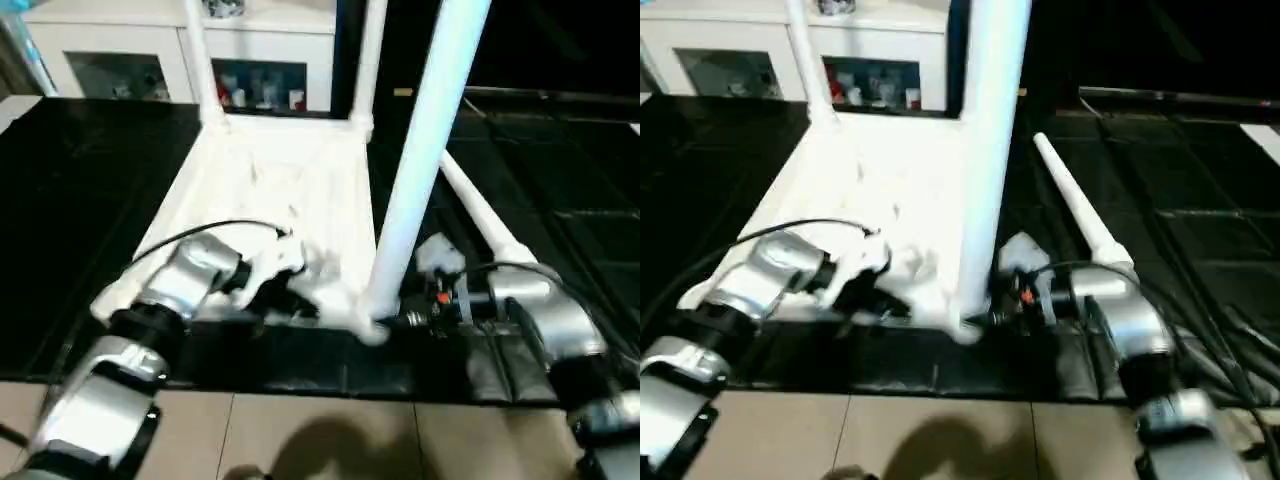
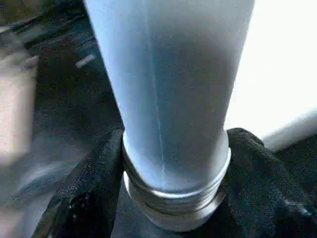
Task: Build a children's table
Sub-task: Rotate leg to tighten
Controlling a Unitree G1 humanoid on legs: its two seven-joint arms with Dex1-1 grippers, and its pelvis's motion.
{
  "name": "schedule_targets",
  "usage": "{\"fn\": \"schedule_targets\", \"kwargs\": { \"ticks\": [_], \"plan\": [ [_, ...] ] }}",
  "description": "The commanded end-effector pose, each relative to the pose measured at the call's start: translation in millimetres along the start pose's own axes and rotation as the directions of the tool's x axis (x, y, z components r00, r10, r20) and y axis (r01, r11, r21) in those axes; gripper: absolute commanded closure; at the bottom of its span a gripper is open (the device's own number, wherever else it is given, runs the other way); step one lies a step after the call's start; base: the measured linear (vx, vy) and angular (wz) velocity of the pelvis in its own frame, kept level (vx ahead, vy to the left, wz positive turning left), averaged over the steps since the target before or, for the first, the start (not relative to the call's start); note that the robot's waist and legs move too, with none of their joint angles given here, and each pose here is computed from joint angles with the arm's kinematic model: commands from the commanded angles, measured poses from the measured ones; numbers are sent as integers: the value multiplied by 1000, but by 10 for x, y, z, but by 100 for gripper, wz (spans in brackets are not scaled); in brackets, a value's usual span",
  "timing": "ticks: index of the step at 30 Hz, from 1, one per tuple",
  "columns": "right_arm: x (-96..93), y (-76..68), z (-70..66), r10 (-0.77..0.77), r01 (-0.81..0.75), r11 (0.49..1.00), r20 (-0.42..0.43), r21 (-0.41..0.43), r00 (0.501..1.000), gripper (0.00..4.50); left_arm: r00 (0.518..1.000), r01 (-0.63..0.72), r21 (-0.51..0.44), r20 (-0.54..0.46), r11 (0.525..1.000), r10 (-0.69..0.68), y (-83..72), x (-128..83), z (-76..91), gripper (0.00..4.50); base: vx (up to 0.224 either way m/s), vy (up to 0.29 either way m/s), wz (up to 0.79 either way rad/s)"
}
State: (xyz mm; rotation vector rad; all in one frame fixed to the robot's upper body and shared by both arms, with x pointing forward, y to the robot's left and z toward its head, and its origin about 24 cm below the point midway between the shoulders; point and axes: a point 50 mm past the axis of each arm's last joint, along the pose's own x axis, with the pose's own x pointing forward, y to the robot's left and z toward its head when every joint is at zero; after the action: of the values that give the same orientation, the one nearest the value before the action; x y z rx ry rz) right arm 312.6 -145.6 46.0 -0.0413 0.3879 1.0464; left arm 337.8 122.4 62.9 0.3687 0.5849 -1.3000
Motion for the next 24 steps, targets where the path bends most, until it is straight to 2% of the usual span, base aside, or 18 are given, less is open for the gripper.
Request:
{"fn": "schedule_targets", "kwargs": {
  "ticks": [1,4,5,11,12,13,15,17,20,22,24],
  "plan": [
    [358,238,87,38,-39,999,52,13,998,181,987,-84,-8,136,996,84,22,115,353,450,0,0,0],
    [562,285,109,-108,104,992,54,69,993,181,972,-159,-76,164,984,169,39,167,433,450,0,0,0],
    [665,313,158,-179,171,978,60,116,982,181,960,-206,-106,170,973,222,46,200,473,450,0,0,0],
    [813,311,287,-296,277,941,79,192,952,181,927,-306,-136,185,942,328,87,250,575,450,0,0,0],
    [816,310,293,-299,278,939,85,200,950,146,925,-309,-131,186,942,330,89,250,585,450,0,0,0],
    [811,307,296,-306,282,936,90,213,948,146,926,-308,-124,186,943,327,89,248,591,450,0,0,0],
    [772,280,281,-330,303,926,91,227,940,109,933,-299,-86,182,950,310,89,232,577,450,0,0,0],
    [739,265,269,-348,322,920,88,224,933,101,938,-287,-71,180,955,295,82,219,562,450,0,0,0],
    [685,230,265,-384,363,914,99,179,918,75,944,-273,-49,180,961,277,76,204,549,450,0,0,0],
    [595,190,259,-404,386,913,151,135,902,59,947,-263,-29,185,964,263,74,194,545,450,0,0,0],
    [538,160,240,-424,407,904,157,134,892,43,948,-256,-18,188,966,255,73,189,543,450,0,0,0]
  ]
}}
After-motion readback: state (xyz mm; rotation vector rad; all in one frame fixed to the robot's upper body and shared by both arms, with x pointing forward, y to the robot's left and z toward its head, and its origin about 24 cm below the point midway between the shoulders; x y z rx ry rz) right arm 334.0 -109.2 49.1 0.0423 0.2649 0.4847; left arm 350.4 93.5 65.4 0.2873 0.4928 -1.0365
